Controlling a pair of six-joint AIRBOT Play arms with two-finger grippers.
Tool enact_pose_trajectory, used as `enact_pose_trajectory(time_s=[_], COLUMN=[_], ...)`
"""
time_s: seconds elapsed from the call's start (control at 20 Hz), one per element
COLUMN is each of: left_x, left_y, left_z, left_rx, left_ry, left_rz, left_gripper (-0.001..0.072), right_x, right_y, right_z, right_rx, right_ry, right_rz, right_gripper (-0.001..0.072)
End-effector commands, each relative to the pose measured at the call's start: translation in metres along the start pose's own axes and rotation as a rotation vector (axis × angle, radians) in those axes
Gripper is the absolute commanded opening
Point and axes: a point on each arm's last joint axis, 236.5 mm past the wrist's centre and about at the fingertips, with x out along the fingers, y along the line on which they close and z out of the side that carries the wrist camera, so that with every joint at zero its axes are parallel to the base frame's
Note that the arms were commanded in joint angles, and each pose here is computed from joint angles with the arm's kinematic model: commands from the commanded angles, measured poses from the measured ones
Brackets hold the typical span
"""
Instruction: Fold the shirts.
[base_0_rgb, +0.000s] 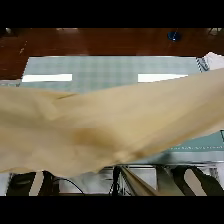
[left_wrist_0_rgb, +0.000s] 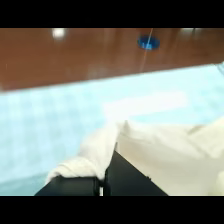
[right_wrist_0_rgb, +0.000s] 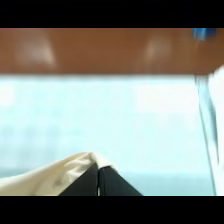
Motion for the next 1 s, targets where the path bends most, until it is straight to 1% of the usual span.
enact_pose_trajectory(time_s=[0.0,0.15,0.25,0.4,0.5,0.65,0.8,0.85,0.95], left_x=[0.039,0.101,0.147,0.215,0.256,0.316,0.364,0.378,0.401], left_y=[0.022,0.051,0.072,0.116,0.139,0.168,0.182,0.187,0.193], left_z=[-0.032,-0.046,-0.059,-0.086,-0.102,-0.115,-0.122,-0.126,-0.138], left_rx=[-0.076,-0.125,-0.166,-0.193,-0.230,-0.348,-0.455,-0.460,-0.410], left_ry=[0.149,0.206,0.239,0.303,0.349,0.334,0.278,0.262,0.256], left_rz=[-0.009,-0.048,-0.078,-0.063,-0.065,-0.072,-0.113,-0.114,-0.097], left_gripper=[0.0026,0.0027,0.0027,0.0027,0.0028,0.0028,0.0028,0.0028,0.0028], right_x=[0.066,0.144,0.199,0.277,0.321,0.371,0.412,0.423,0.446], right_y=[-0.022,-0.029,-0.021,-0.011,-0.016,-0.026,-0.032,-0.033,-0.036], right_z=[-0.039,-0.061,-0.063,-0.058,-0.056,-0.050,-0.044,-0.044,-0.052], right_rx=[0.035,0.015,-0.020,-0.038,-0.005,0.022,0.044,0.049,0.059], right_ry=[0.279,0.493,0.542,0.520,0.488,0.418,0.345,0.332,0.328], right_rz=[0.014,0.033,0.057,0.077,0.068,0.038,0.026,0.026,0.027], right_gripper=[0.0022,0.0023,0.0022,0.0022,0.0023,0.0023,0.0023,0.0023,0.0023])
